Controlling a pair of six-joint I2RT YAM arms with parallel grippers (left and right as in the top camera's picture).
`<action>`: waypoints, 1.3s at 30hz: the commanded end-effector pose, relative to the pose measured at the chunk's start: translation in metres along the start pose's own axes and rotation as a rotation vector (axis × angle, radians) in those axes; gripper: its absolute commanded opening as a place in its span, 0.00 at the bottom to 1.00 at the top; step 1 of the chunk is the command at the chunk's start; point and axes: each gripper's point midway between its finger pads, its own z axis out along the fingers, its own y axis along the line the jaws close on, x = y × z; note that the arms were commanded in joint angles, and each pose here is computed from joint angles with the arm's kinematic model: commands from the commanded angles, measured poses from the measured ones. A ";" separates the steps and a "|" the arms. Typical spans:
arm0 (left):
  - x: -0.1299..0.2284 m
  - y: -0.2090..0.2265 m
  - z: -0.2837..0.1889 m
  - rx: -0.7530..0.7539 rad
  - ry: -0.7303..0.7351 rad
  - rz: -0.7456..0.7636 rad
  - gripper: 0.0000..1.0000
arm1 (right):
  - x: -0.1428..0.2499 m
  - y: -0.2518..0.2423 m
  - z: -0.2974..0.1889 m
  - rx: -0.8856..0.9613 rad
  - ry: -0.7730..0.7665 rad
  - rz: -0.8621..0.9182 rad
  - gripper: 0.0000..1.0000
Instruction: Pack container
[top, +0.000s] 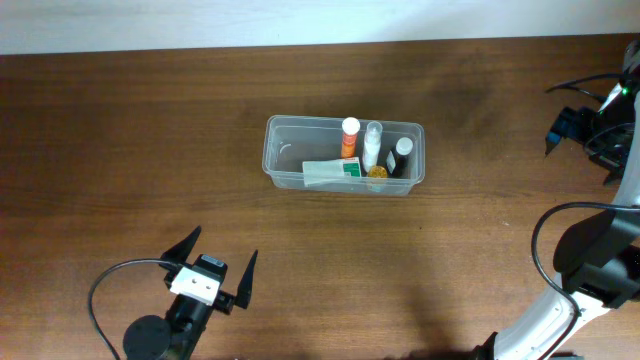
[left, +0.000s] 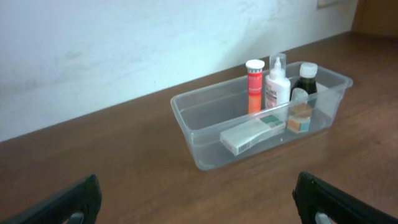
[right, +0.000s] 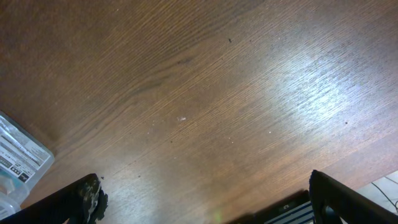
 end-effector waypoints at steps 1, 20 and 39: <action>-0.004 -0.003 0.002 0.020 -0.048 0.024 1.00 | 0.002 -0.004 -0.013 0.007 -0.039 0.010 0.98; -0.002 0.015 0.015 -0.091 -0.197 0.064 0.99 | 0.002 -0.004 -0.013 0.007 -0.040 0.010 0.98; 0.040 0.034 0.017 -0.194 -0.018 0.022 0.99 | 0.002 -0.004 -0.013 0.007 -0.039 0.010 0.98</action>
